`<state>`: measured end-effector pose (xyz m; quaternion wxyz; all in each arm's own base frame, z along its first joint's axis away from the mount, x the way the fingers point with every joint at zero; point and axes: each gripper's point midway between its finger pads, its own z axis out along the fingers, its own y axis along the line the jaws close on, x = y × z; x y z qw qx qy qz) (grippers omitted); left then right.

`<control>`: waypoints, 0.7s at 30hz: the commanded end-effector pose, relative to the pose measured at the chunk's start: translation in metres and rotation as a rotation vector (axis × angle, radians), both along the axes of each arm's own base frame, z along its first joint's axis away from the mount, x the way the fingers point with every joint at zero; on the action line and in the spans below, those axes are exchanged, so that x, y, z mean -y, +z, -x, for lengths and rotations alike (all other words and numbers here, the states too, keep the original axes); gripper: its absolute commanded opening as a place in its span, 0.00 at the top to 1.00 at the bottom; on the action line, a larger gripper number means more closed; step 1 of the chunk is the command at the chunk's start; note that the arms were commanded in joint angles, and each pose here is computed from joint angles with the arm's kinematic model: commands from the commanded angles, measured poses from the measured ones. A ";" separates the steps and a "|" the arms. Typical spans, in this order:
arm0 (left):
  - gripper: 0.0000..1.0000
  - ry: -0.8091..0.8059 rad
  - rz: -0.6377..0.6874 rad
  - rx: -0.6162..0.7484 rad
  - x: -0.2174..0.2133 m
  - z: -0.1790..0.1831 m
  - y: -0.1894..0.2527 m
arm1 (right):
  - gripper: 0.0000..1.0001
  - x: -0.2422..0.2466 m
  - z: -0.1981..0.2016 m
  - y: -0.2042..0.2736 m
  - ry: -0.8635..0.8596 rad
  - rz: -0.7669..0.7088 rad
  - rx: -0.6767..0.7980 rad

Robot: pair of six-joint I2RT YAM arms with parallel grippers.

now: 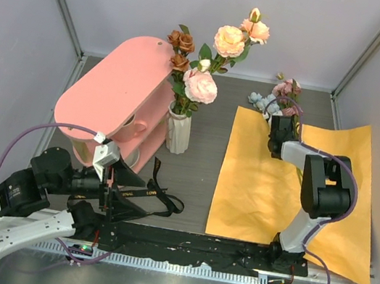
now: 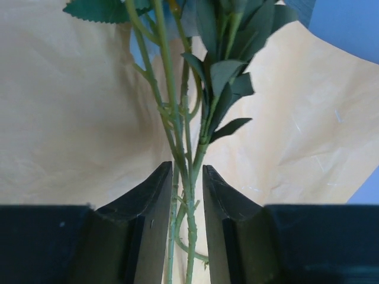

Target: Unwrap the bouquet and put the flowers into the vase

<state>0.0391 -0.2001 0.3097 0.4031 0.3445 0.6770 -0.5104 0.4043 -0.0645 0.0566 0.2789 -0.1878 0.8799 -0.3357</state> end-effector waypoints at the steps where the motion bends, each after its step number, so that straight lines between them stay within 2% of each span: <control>1: 0.00 -0.015 0.049 0.042 0.002 0.001 0.019 | 0.68 -0.001 -0.014 -0.005 0.009 -0.013 0.010; 7: 0.00 -0.012 0.051 0.030 0.003 0.000 0.020 | 0.72 -0.002 -0.015 -0.015 0.017 -0.017 -0.015; 11: 0.00 -0.012 0.049 0.027 0.005 -0.001 0.021 | 0.81 -0.003 -0.019 -0.005 0.014 -0.021 0.013; 15: 0.00 -0.015 0.051 0.023 0.007 -0.002 0.022 | 0.93 -0.001 -0.021 0.028 -0.005 -0.012 0.080; 19: 0.00 -0.017 0.050 0.020 0.010 -0.003 0.025 | 0.98 -0.003 -0.011 0.075 -0.031 -0.016 0.151; 21: 0.00 -0.016 0.049 0.019 0.013 -0.005 0.025 | 0.99 -0.008 -0.004 0.107 -0.027 -0.061 0.233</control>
